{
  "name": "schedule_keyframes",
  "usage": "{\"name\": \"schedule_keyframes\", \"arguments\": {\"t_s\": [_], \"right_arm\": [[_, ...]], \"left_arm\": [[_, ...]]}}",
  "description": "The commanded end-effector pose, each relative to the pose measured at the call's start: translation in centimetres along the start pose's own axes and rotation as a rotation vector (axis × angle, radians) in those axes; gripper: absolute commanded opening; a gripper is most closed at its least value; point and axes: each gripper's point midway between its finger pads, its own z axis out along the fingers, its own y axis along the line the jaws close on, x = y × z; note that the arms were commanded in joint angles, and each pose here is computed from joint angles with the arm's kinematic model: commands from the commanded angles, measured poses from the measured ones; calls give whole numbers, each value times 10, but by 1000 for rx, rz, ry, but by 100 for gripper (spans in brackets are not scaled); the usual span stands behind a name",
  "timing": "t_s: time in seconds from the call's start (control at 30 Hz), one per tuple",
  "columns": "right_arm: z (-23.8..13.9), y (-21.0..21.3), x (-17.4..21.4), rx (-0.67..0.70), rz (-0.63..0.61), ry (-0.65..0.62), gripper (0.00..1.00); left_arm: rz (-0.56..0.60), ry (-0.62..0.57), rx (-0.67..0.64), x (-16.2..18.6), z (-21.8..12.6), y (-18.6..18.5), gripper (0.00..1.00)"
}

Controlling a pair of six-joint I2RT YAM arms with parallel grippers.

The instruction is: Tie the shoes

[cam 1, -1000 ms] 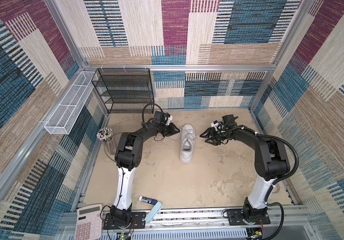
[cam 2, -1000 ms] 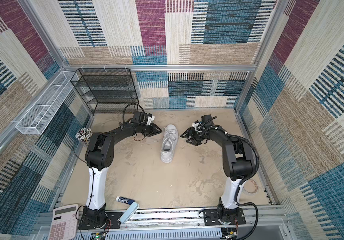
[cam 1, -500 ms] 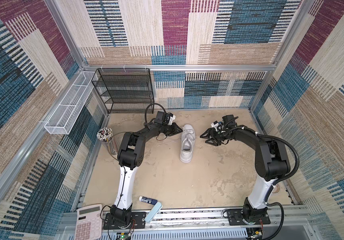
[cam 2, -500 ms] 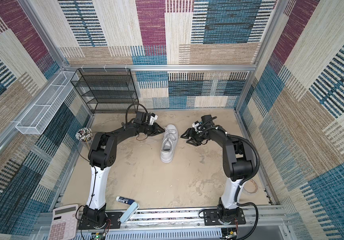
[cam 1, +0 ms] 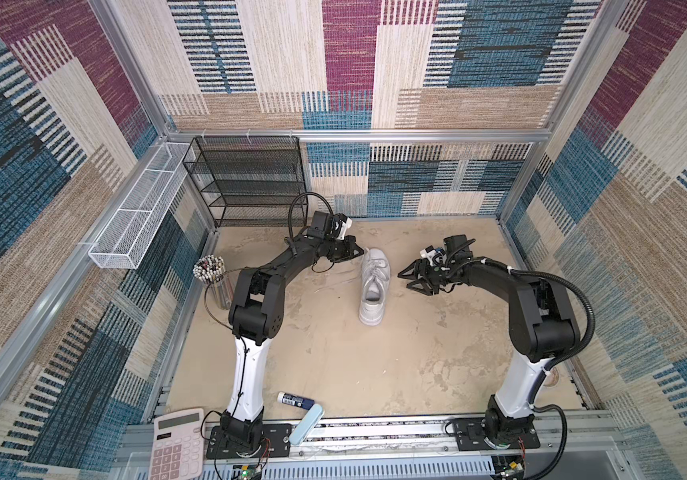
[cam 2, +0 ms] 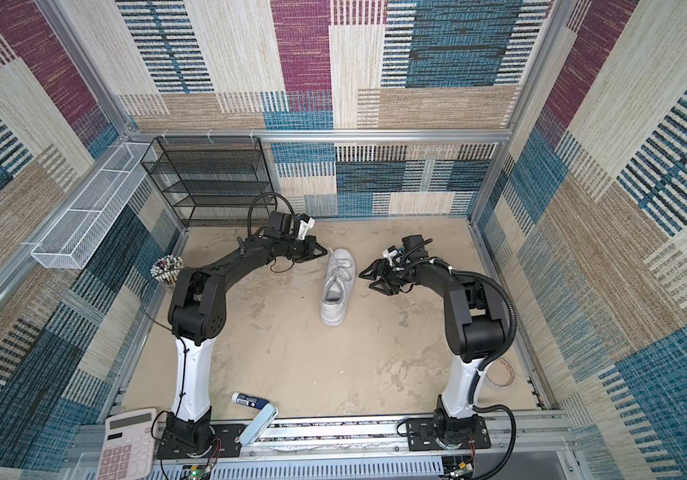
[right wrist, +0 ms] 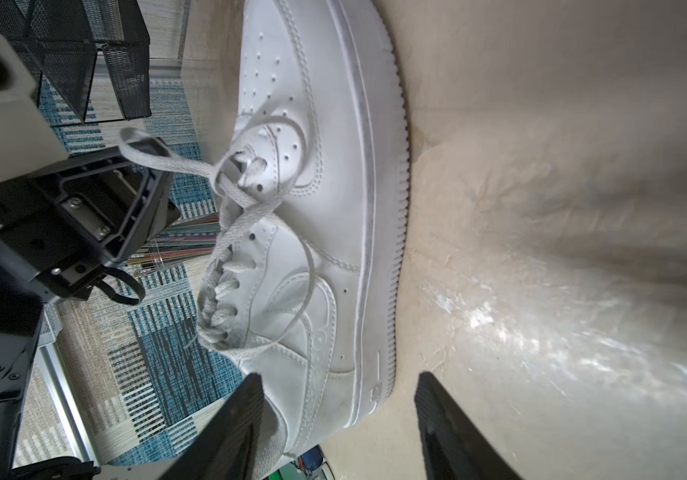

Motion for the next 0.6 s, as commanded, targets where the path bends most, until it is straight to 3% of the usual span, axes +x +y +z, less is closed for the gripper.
{"name": "schedule_keyframes", "arguments": {"t_s": [0.0,0.17,0.27,0.57], "right_arm": [[1,14,-5,-82,-6,-17,51],[5,12,-1,-119,8,-15,21],[8,12,0,-134,11,-15,9],[27,17,13,-175,16,33,2]], "left_arm": [[88,68,-68,10,-8,1,0],[170,94,-120,10,-16,-8,0],[210,114,-131,11,-19,-19,0],[229,151,-132,18,-22,-27,0]]}}
